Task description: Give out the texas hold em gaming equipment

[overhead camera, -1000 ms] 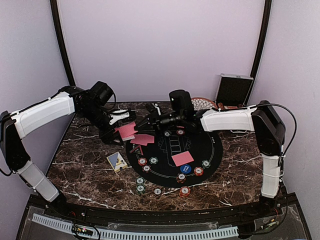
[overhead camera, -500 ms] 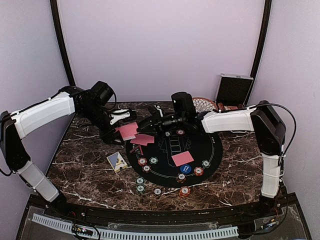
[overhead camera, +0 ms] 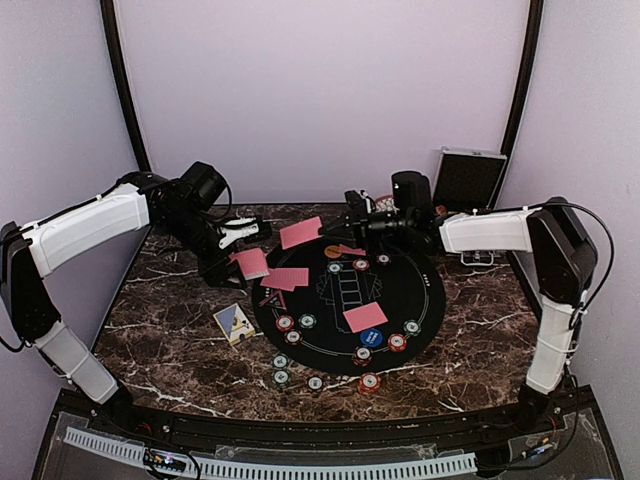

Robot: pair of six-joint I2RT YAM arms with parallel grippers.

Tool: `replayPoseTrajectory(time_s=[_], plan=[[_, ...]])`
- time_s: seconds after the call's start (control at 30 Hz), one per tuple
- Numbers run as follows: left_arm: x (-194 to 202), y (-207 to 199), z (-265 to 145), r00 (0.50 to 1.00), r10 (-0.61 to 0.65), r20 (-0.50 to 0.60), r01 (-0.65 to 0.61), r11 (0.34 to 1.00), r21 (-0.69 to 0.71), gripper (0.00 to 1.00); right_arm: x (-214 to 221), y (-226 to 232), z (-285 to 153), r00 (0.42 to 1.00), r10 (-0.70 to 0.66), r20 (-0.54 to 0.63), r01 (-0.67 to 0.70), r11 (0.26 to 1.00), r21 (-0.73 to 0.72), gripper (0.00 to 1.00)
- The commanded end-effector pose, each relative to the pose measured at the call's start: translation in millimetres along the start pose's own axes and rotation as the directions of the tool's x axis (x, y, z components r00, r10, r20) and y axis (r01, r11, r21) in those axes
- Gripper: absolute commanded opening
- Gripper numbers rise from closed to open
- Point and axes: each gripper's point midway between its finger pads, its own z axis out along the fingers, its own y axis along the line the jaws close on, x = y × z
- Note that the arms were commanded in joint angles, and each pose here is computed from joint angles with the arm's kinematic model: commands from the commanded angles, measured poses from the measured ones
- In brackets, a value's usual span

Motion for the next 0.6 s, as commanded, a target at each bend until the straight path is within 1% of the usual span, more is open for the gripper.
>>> replayPoseTrajectory(time_s=[0.0,0.1,0.3,0.43,0.57], plan=[[-6,-1,-15,1.0,0.011,0.026,-0.01,1.0,-0.014,0.0,-25,6,-33,0.996,-0.061,0.068,0.061,0.998,-0.004,0.0],[-6,-1,-16,1.0,0.013,0.027,-0.012,1.0,-0.016,0.0,-49,-13,-54,0.992,-0.064,0.111,0.057,0.996,0.061,0.0],[-6,-2,-15,1.0,0.01,0.023,-0.009,1.0,-0.008,0.0,-93,-62,-87,0.983,-0.033,0.181,0.004,0.987,0.159,0.0],[-6,-1,-15,1.0,0.008,0.022,-0.007,1.0,-0.008,0.0,-116,-97,-93,0.98,-0.036,0.198,-0.013,0.97,0.242,0.0],[-7,-1,-15,1.0,0.009,0.022,-0.009,1.0,-0.009,0.0,-128,-133,-95,0.98,-0.019,0.196,-0.051,0.937,0.344,0.0]])
